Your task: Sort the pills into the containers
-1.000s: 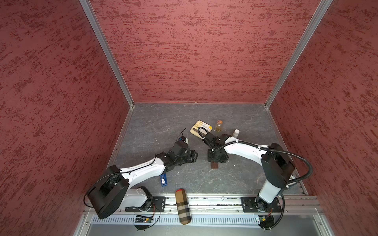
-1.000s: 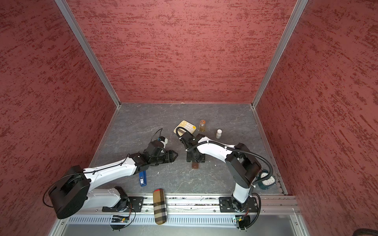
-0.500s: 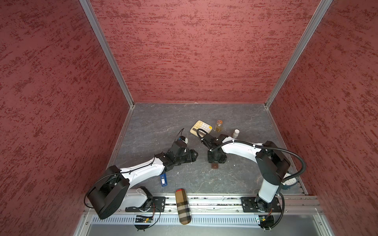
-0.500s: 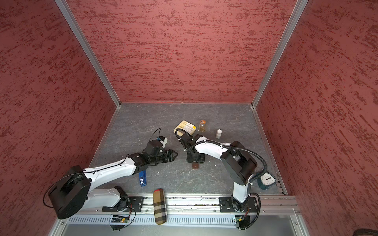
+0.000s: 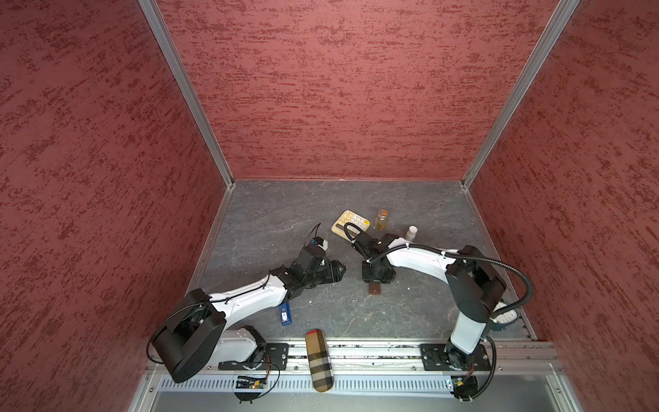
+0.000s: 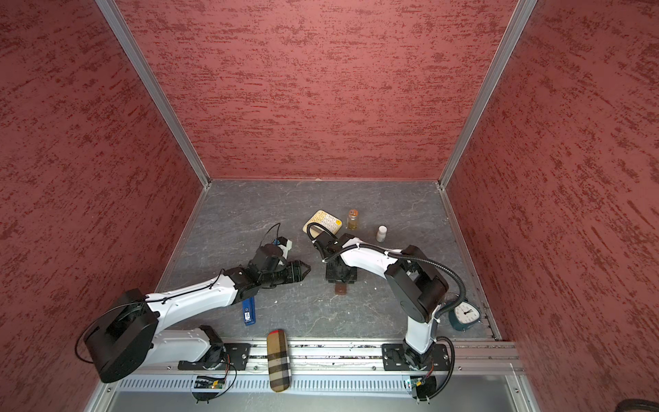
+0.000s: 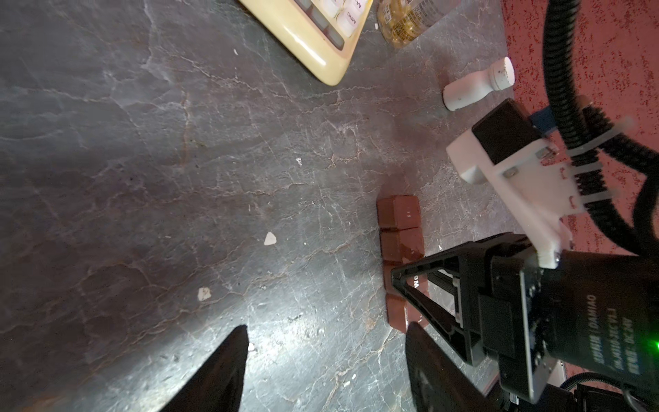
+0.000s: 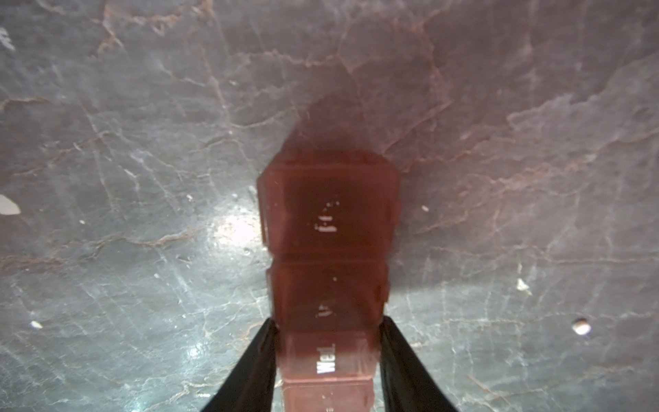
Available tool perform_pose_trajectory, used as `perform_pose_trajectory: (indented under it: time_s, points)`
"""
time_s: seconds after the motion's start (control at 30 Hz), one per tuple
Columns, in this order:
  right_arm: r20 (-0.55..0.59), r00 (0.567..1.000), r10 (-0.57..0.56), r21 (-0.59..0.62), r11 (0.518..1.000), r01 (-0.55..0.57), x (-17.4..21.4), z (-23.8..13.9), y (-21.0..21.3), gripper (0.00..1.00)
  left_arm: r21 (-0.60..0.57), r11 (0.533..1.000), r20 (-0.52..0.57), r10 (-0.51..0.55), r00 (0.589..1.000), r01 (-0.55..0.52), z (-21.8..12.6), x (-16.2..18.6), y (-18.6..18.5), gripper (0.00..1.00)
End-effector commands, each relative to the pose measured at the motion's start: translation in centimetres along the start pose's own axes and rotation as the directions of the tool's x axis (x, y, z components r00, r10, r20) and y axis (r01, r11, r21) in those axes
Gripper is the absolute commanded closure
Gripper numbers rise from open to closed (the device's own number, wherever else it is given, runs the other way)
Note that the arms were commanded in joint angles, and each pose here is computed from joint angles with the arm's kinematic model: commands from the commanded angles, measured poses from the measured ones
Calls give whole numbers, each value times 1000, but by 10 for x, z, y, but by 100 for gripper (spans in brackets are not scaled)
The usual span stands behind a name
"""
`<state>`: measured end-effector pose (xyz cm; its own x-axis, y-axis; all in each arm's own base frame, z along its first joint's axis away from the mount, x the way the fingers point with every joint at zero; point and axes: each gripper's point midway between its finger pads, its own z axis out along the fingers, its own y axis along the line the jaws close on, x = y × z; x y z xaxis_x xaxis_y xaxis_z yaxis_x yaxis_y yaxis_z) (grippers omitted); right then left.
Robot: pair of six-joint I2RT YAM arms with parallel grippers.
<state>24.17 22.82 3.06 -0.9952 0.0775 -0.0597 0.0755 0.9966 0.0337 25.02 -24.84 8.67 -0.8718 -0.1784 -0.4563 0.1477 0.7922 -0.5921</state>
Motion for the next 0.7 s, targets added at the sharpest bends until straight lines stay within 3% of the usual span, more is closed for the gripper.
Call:
perform_pose_trajectory:
  time_s: [0.0,0.13,0.23,0.5,0.67]
  points:
    - [26,1000,10,-19,1000,-10,-9,-4,5,60,21,1000,10,1,1000,-1,-2,-2,-2,30]
    - [41,999,-5,-32,999,6,-9,-13,4,61,61,998,-2,0,1000,0,2,-2,-7,30]
    - [66,997,-35,-55,998,39,-10,-26,5,61,156,988,-9,8,1000,-6,5,-5,-23,31]
    - [137,984,-118,-141,981,137,-7,-66,7,61,484,875,-61,55,997,-18,11,-14,-89,31]
    - [165,976,-141,-198,965,173,-3,-86,11,60,562,827,-88,41,995,16,16,-15,-105,31]
